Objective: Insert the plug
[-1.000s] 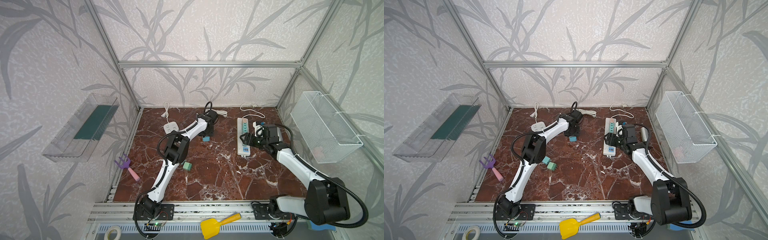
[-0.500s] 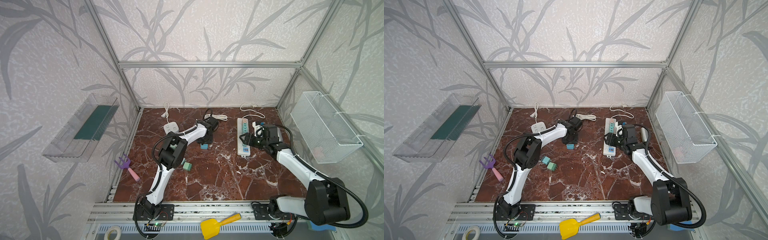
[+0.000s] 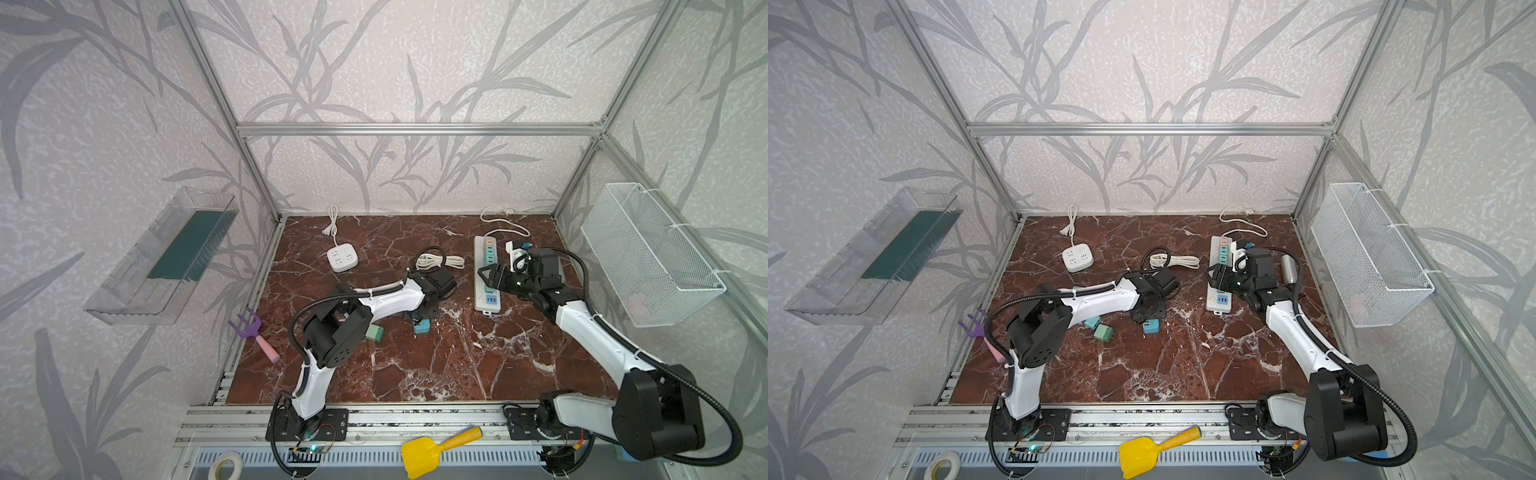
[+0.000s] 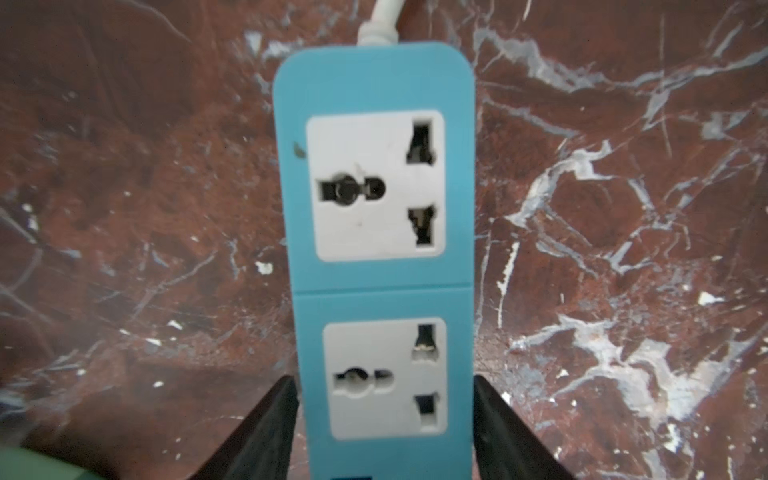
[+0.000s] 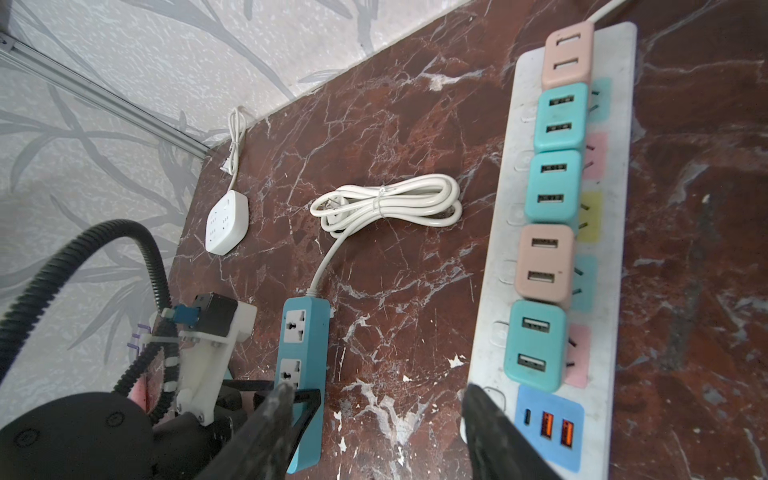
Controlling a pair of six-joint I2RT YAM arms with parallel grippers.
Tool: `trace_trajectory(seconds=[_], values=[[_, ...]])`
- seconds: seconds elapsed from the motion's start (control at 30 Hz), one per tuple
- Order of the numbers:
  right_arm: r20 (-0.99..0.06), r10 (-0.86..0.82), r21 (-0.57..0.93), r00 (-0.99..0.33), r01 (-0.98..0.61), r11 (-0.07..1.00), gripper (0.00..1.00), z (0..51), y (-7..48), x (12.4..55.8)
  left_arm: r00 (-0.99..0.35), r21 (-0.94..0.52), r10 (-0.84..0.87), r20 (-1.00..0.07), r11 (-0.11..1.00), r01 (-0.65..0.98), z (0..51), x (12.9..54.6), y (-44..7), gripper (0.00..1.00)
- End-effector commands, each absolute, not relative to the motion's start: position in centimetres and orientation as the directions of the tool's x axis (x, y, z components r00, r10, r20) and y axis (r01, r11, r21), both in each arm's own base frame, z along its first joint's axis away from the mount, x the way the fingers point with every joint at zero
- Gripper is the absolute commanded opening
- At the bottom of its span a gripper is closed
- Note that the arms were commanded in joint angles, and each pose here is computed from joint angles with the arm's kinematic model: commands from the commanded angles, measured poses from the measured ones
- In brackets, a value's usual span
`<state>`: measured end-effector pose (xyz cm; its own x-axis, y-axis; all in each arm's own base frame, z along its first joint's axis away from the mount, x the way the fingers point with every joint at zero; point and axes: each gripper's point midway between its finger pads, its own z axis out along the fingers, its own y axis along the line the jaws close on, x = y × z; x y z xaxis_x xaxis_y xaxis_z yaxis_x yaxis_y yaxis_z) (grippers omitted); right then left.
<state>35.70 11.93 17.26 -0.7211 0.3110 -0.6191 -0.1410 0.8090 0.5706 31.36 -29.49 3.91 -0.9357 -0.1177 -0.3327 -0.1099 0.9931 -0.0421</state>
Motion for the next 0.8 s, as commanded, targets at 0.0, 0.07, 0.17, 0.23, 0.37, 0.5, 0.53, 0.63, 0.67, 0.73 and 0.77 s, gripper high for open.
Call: trace_trajectory(seconds=[0.0,0.07,0.17,0.23,0.37,0.5,0.53,0.63,0.67,0.73,0.77], values=[[-0.645,0.292,0.563,-0.706,-0.181,0.806,0.64,18.4,12.2,35.2,-0.902,-0.049,-0.118,-0.414,0.993,-0.108,8.7,31.8,-29.8,0.77],[-0.653,0.289,0.56,-0.7,-0.19,0.806,0.65,18.8,12.3,35.0,-0.89,-0.038,-0.107,-0.443,0.994,-0.1,10.6,31.9,-29.4,0.8],[-0.661,0.287,0.558,-0.694,-0.198,0.806,0.65,19.2,12.2,34.7,-0.85,-0.011,-0.121,-0.512,0.991,-0.135,14.2,32.1,-27.4,0.81],[-0.658,0.286,0.562,-0.697,-0.2,0.803,0.65,19.0,12.4,34.6,-0.815,0.012,-0.131,-0.565,0.986,-0.167,16.5,31.9,-25.4,0.8],[-0.65,0.264,0.563,-0.713,-0.217,0.797,0.65,18.5,13.1,34.2,-0.756,0.041,-0.187,-0.627,0.962,-0.271,18.4,30.3,-20.8,0.79],[-0.664,0.226,0.544,-0.713,-0.253,0.8,0.65,18.8,14.0,33.8,-0.704,0.046,-0.228,-0.673,0.936,-0.348,18.2,28.8,-16.6,0.77],[-0.665,0.222,0.542,-0.713,-0.257,0.8,0.65,18.7,14.1,33.8,-0.693,0.059,-0.228,-0.684,0.93,-0.363,18.2,28.7,-15.3,0.77],[-0.666,0.216,0.539,-0.714,-0.259,0.802,0.66,18.6,14.3,34.0,-0.687,0.106,-0.154,-0.71,0.941,-0.321,17.6,29.2,-12.7,0.76],[-0.665,0.216,0.536,-0.715,-0.256,0.804,0.66,18.5,14.2,34.1,-0.697,0.121,-0.113,-0.708,0.953,-0.277,17.1,29.5,-12.4,0.75],[-0.663,0.22,0.535,-0.715,-0.248,0.808,0.66,18.4,14.1,34.1,-0.702,0.14,-0.09,-0.706,0.954,-0.264,16.5,29.7,-10.9,0.75],[-0.665,0.222,0.534,-0.713,-0.246,0.809,0.66,18.4,14.1,34.1,-0.71,0.14,-0.09,-0.698,0.956,-0.259,16.0,29.9,-10.1,0.75]])
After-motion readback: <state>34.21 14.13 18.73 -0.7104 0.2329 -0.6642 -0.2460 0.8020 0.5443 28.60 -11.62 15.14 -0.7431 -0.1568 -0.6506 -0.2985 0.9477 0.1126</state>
